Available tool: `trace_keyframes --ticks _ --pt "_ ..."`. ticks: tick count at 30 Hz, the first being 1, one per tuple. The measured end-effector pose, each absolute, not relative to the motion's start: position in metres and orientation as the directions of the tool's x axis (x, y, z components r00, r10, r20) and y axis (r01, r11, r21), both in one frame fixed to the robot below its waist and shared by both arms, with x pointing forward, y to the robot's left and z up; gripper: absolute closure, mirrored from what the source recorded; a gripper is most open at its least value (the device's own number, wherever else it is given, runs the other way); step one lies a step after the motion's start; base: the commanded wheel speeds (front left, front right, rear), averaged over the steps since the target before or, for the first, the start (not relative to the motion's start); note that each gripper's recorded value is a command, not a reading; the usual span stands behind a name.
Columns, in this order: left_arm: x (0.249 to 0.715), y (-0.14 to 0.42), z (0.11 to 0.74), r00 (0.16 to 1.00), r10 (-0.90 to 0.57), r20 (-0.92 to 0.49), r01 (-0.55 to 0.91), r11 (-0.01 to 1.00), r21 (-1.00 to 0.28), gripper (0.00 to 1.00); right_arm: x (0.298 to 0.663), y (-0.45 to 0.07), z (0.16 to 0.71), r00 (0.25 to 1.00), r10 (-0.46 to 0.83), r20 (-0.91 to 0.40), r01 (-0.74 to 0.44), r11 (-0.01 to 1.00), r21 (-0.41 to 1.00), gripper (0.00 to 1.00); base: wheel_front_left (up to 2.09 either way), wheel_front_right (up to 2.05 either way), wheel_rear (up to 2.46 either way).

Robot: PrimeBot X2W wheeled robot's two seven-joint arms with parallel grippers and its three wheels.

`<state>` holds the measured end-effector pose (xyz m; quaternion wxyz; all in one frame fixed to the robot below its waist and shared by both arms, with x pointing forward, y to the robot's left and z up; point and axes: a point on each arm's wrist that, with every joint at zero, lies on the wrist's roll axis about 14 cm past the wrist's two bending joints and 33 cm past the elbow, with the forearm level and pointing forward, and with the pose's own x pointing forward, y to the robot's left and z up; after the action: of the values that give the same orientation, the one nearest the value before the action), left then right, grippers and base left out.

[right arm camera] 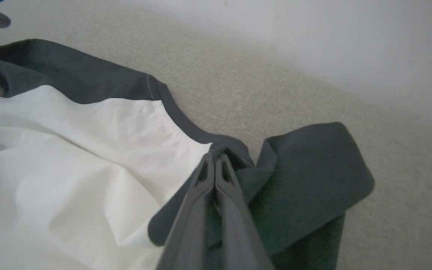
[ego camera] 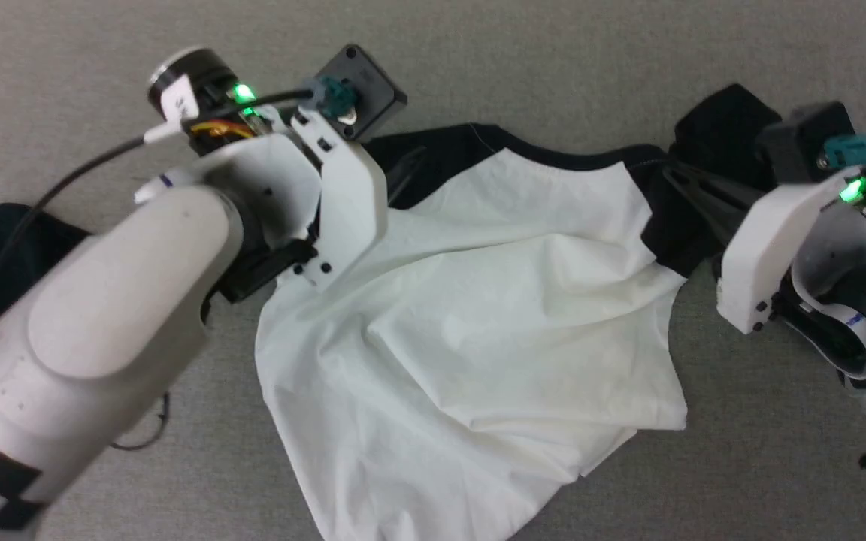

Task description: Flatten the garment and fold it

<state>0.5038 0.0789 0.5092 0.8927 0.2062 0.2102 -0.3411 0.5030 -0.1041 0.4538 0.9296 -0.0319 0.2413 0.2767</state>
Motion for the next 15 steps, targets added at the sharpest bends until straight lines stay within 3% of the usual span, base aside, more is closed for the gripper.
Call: trace_keyframes --ticks 5,15 --pt "0.522 0.093 0.470 0.618 -0.454 -0.642 0.733 0.628 0.262 0.00 0.512 -0.095 0.446 0.715 0.522 -0.465 -0.552 0.830 0.083 1.00 0.00 0.00 0.00" --pt "0.527 0.102 0.395 0.471 -0.416 -0.778 0.778 0.612 0.143 0.00 0.516 -0.107 0.419 0.699 0.503 -0.508 -0.533 0.840 0.099 1.00 0.00 0.00 0.00"
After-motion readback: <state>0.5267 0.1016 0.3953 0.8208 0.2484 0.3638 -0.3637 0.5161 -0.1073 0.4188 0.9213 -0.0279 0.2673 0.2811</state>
